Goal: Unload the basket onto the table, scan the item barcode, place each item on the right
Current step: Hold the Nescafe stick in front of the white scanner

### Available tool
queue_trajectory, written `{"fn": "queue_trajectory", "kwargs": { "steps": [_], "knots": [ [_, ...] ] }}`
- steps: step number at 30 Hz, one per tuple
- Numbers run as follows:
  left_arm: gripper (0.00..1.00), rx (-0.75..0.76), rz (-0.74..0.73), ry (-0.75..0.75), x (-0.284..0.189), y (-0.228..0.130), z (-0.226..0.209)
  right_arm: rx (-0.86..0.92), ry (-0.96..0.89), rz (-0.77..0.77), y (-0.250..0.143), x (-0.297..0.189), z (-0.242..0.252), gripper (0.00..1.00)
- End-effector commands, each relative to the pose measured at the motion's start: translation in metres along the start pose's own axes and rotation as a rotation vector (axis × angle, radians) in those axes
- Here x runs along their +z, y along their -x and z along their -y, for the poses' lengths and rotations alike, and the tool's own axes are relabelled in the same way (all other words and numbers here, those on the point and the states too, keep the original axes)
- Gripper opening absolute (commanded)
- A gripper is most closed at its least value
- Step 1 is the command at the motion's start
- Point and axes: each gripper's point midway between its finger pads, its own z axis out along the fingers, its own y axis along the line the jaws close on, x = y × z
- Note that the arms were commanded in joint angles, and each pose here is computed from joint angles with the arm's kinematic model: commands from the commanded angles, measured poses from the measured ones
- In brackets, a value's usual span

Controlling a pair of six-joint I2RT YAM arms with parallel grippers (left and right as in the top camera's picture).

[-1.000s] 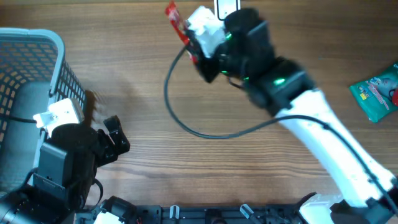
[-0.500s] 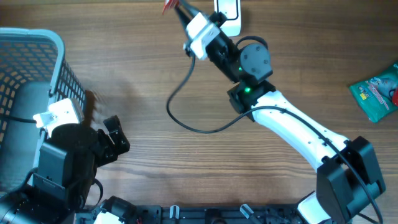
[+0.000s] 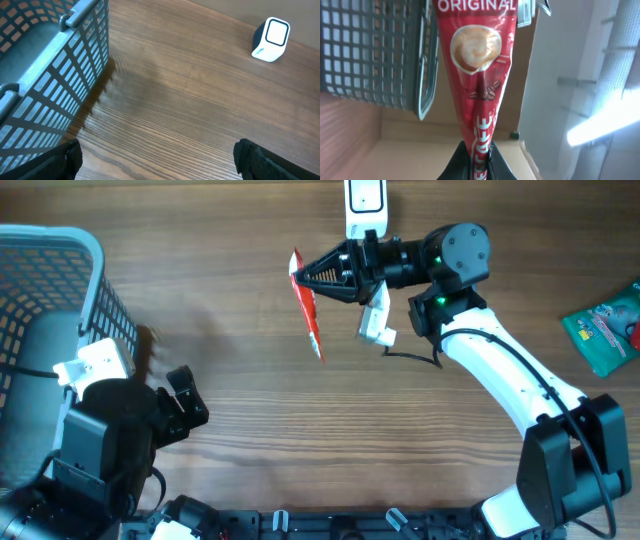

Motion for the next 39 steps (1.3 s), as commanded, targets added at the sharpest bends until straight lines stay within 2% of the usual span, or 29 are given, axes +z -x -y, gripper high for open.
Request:
{"fn": "queue_trajectory", "kwargs": {
  "steps": [1, 6, 9, 12, 14, 16, 21, 24, 25, 26, 27, 28, 29, 33, 35, 39],
  "knots": [
    [1.0, -0.005, 0.008, 0.002, -0.001, 0.001, -0.001, 0.029, 0.016, 0.06, 0.009, 0.0, -0.003, 0.05],
    [1.0, -0.005, 0.008, 0.002, -0.001, 0.001, -0.001, 0.171, 0.013, 0.062, 0.011, 0.0, 0.002, 0.05],
    [1.0, -0.005, 0.008, 0.002, -0.001, 0.001, -0.001, 0.445, 0.013, 0.03, 0.004, 0.0, -0.001, 0.05],
    [1.0, -0.005, 0.008, 0.002, -0.001, 0.001, -0.001, 0.986, 0.003, -0.15, -0.025, -0.001, -0.037, 0.05],
    [1.0, -0.005, 0.008, 0.002, -0.001, 0.001, -0.001, 1.461, 0.006, -0.351, -0.038, -0.011, -0.085, 0.04],
    [1.0, -0.005, 0.008, 0.002, -0.001, 0.001, -0.001, 1.859, -0.012, -0.464, -0.034, -0.018, -0.113, 0.05],
    [1.0, -0.005, 0.008, 0.002, -0.001, 0.001, -0.001, 2.728, -0.188, -0.569, -0.021, -0.022, -0.13, 0.05],
    [1.0, -0.005, 0.008, 0.002, -0.001, 0.001, -0.001, 3.094, -0.22, -0.719, 0.003, -0.029, -0.155, 0.04],
    [1.0, -0.005, 0.008, 0.002, -0.001, 0.001, -0.001, 3.123, -0.248, -0.809, 0.007, -0.034, -0.166, 0.04],
    [1.0, -0.005, 0.008, 0.002, -0.001, 0.001, -0.001, 3.118, -0.382, -1.081, 0.008, -0.053, -0.193, 0.05],
    [1.0, -0.005, 0.008, 0.002, -0.001, 0.001, -0.001, 3.096, -0.458, -1.21, 0.007, -0.063, -0.205, 0.04],
    [1.0, -0.005, 0.008, 0.002, -0.001, 0.001, -0.001, 3.063, -0.621, -1.424, 0.006, -0.082, -0.222, 0.05],
    [1.0, -0.005, 0.008, 0.002, -0.001, 0.001, -0.001, 3.049, -0.703, -1.488, 0.004, -0.09, -0.226, 0.05],
    [1.0, -0.005, 0.008, 0.002, -0.001, 0.001, -0.001, 2.985, -0.843, -1.496, -0.015, -0.102, -0.222, 0.05],
    [1.0, -0.005, 0.008, 0.002, -0.001, 0.001, -0.001, 2.819, -0.992, -1.585, -0.036, -0.122, -0.219, 0.05],
    [1.0, -0.005, 0.008, 0.002, -0.001, 0.001, -0.001, 2.616, -1.153, -1.608, -0.08, -0.143, -0.201, 0.05]
  ]
}}
